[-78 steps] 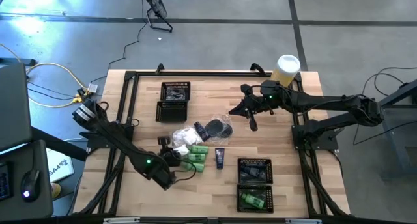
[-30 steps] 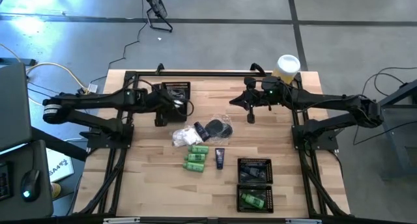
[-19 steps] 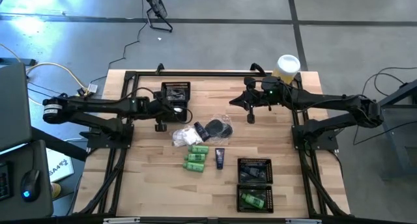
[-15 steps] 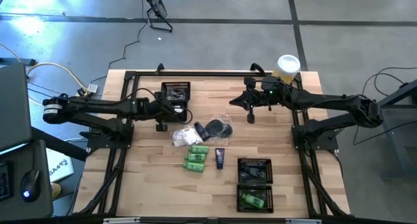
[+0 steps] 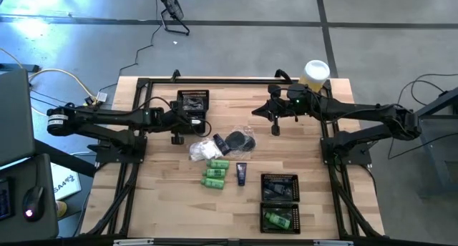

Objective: Pick & Place Travel size toiletries
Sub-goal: Put the white cotton pack into the middle top black basket

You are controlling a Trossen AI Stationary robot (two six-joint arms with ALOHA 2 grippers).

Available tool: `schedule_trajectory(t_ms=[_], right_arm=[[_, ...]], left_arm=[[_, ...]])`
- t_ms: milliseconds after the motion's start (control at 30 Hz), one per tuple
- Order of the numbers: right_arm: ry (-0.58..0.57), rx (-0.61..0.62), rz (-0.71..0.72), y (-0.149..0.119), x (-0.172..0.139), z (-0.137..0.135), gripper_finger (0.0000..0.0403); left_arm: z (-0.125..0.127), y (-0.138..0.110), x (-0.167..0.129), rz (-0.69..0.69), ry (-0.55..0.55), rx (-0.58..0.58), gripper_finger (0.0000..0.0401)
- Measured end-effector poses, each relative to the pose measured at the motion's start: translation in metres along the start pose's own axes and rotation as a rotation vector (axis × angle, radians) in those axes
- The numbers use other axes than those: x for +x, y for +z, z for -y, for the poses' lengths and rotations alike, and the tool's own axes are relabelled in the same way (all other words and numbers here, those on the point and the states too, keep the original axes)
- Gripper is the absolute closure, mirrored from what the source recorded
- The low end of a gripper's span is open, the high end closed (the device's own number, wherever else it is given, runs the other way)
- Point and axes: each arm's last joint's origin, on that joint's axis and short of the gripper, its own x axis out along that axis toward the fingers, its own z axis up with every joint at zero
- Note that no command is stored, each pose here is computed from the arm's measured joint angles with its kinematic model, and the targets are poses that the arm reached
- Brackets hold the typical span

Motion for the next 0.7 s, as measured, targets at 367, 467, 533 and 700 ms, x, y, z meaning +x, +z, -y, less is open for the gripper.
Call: schedule_trajectory(t_ms=[367,467,533,700], right_arm=[[0.000,0.004,0.000,0.000,0.000,0.000,0.0398],[0.000,0.004,0.000,0.000,0.000,0.000,0.0398],[0.000,0.004,0.000,0.000,0.000,0.000,0.0398],[0.000,0.004,0.000,0.000,0.000,0.000,0.0398]], left_arm=[[-0.014,0.018,-0.012,0.050,0.067,0.089,0.0233],[-0.022,0.031,-0.022,0.089,0.085,0.088,0.0232],[-0.029,0.038,-0.030,0.103,0.092,0.082,0.0231],[-0.041,0.049,-0.049,0.101,0.091,0.082,0.0231]])
